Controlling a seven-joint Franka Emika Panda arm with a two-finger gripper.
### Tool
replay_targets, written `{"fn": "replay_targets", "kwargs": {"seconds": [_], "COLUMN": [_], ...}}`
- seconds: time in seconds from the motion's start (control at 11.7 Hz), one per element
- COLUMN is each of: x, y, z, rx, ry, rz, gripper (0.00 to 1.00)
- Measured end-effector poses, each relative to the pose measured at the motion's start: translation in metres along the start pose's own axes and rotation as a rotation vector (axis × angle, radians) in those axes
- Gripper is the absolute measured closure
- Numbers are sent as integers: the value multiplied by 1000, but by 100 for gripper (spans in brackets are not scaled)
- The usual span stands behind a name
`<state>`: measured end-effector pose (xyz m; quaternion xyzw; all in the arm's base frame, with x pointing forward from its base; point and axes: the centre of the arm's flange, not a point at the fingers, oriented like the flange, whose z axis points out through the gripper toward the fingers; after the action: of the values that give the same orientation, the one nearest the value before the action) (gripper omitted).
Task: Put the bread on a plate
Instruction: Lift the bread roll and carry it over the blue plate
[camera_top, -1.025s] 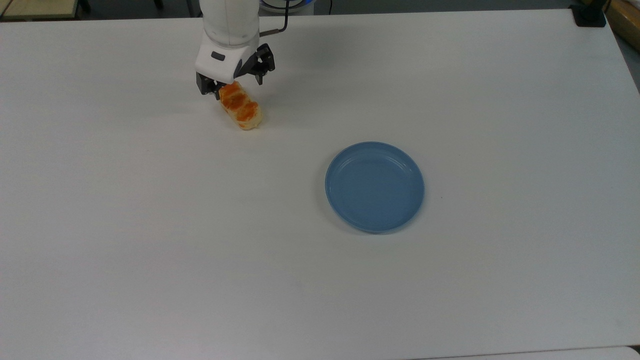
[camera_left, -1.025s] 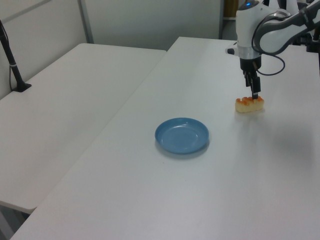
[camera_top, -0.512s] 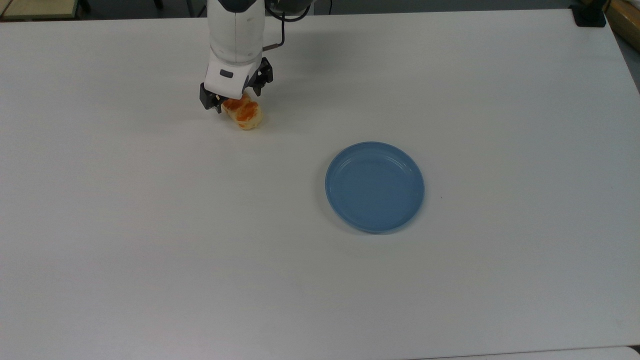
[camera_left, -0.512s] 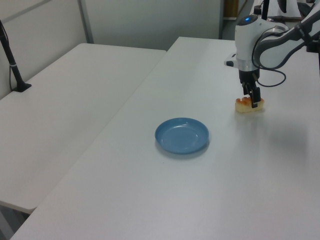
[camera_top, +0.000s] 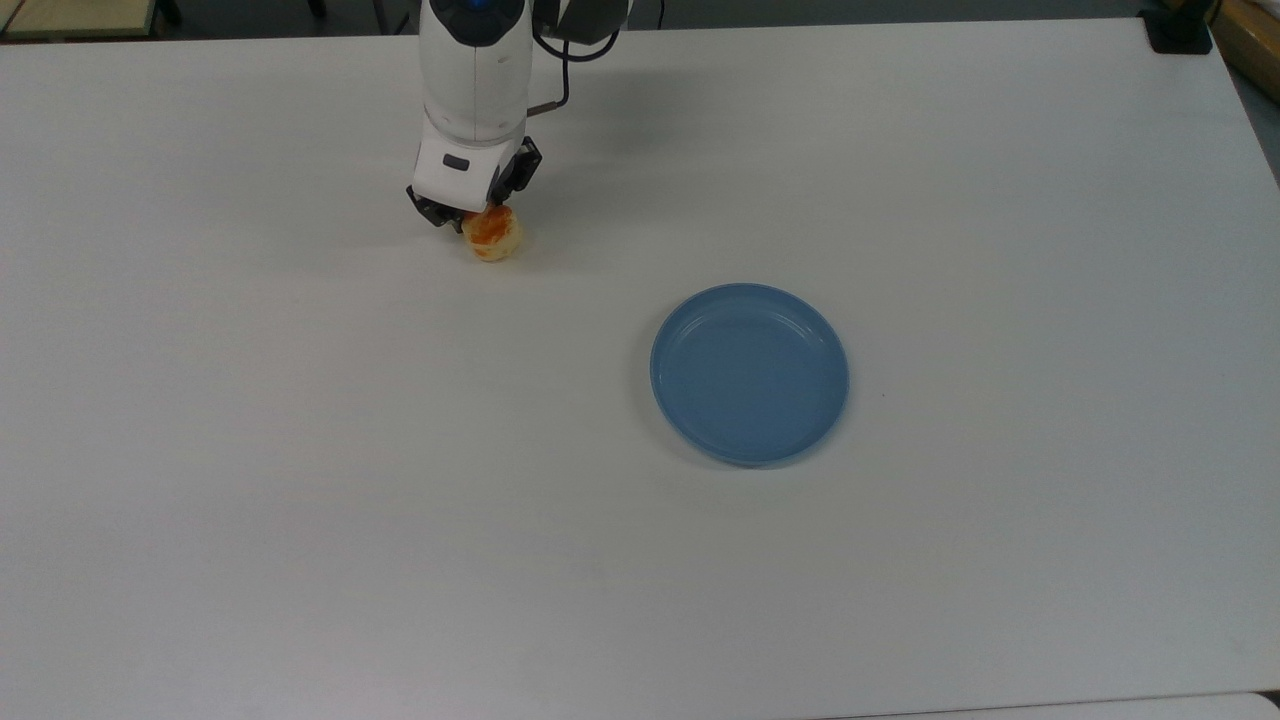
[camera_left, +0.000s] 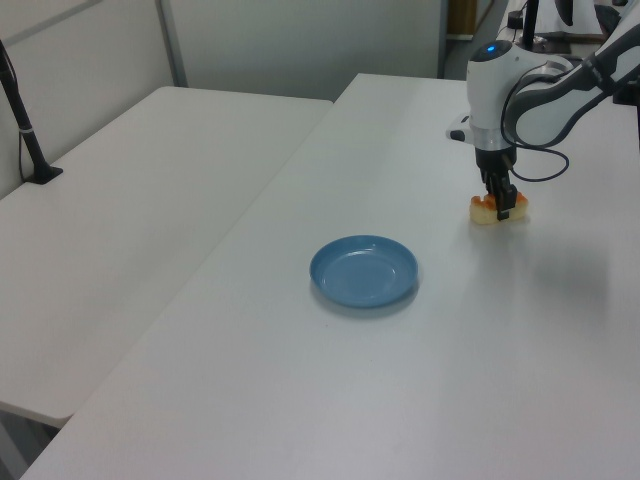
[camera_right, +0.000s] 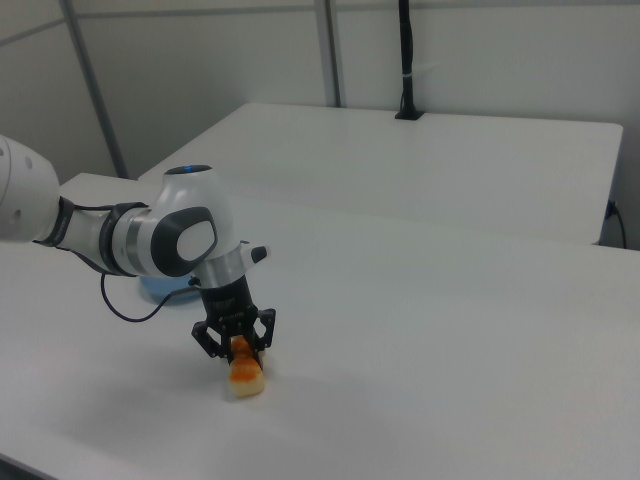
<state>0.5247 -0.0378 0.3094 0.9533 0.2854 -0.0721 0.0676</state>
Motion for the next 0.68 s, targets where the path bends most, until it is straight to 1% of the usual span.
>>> {"fn": "replay_targets", "kwargs": {"seconds": [0.09,0.17,0.34,0.6,0.68], "x": [0,0,3,6,5], "y": [0,1,7,29,36], "z": [-2,-3,-20,-87,-116], "rx": [-1,-3,-14,0,9], "ry": [3,6,24,34,49], "rz": [3,8,22,67,88], "gripper": [63,67,67,67,67]}}
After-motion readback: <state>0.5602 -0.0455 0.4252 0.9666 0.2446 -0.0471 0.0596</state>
